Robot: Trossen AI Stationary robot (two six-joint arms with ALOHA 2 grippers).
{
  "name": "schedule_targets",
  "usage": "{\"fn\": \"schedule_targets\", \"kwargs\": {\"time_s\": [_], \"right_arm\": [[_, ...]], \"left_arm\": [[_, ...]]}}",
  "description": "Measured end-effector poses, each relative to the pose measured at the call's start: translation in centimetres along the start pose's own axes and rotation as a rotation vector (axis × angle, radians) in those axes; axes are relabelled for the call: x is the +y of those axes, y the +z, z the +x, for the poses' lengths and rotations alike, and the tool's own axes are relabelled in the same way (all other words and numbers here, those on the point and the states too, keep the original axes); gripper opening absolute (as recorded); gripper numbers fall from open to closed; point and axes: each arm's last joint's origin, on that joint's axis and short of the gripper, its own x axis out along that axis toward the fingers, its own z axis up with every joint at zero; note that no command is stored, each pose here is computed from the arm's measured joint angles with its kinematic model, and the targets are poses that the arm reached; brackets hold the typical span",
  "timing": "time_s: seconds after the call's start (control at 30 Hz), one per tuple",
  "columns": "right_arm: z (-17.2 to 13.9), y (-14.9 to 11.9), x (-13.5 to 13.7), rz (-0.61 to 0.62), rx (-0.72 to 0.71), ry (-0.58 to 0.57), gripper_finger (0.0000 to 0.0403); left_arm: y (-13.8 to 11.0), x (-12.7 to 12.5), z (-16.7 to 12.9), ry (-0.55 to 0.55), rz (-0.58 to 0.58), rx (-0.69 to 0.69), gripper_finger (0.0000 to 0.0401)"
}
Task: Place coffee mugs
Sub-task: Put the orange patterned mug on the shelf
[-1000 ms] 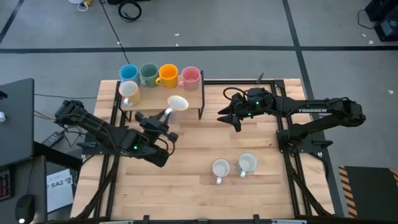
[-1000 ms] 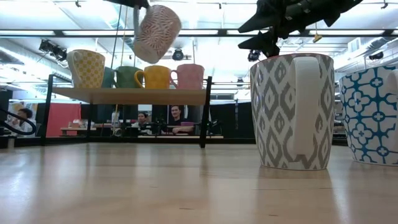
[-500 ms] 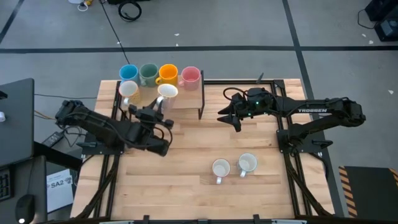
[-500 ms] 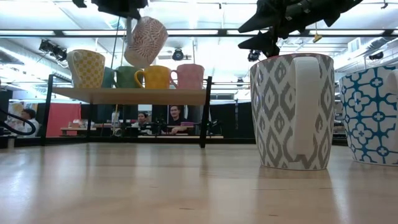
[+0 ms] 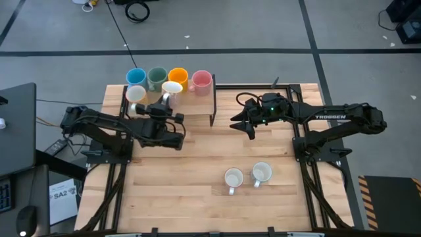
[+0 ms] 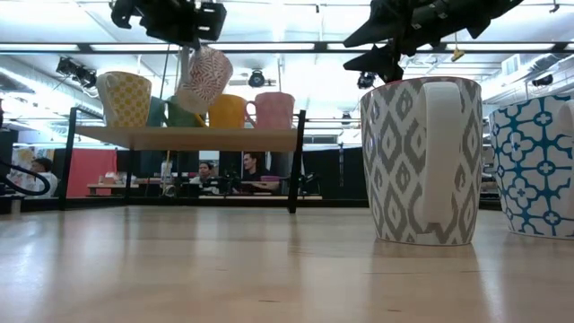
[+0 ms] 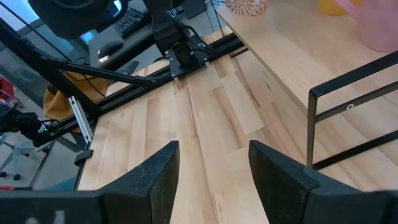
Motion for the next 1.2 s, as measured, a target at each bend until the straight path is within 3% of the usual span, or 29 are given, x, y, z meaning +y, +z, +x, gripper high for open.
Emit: {"fn": "schedule_targets", "kwargs": {"time_s": [0.43,0.63,1.2], "right_arm": [[0.0,0.0,0.0,-0.001,-0.001,0.0,0.0199],[0.0,0.0,0.0,-0.007,-0.001,0.0,0.0199],[0.0,0.1,0.0,-0.009,-0.007,0.002,0.0199]], "left_arm": [[-2.2,-2.2,1.0,0.037,0.072,0.003,0.008],[-2.5,-2.4,1.6,0.056,0.021,0.035,0.008],[-2.8,-2.6,1.1,0.013,0.01,0.173,0.0079]]}}
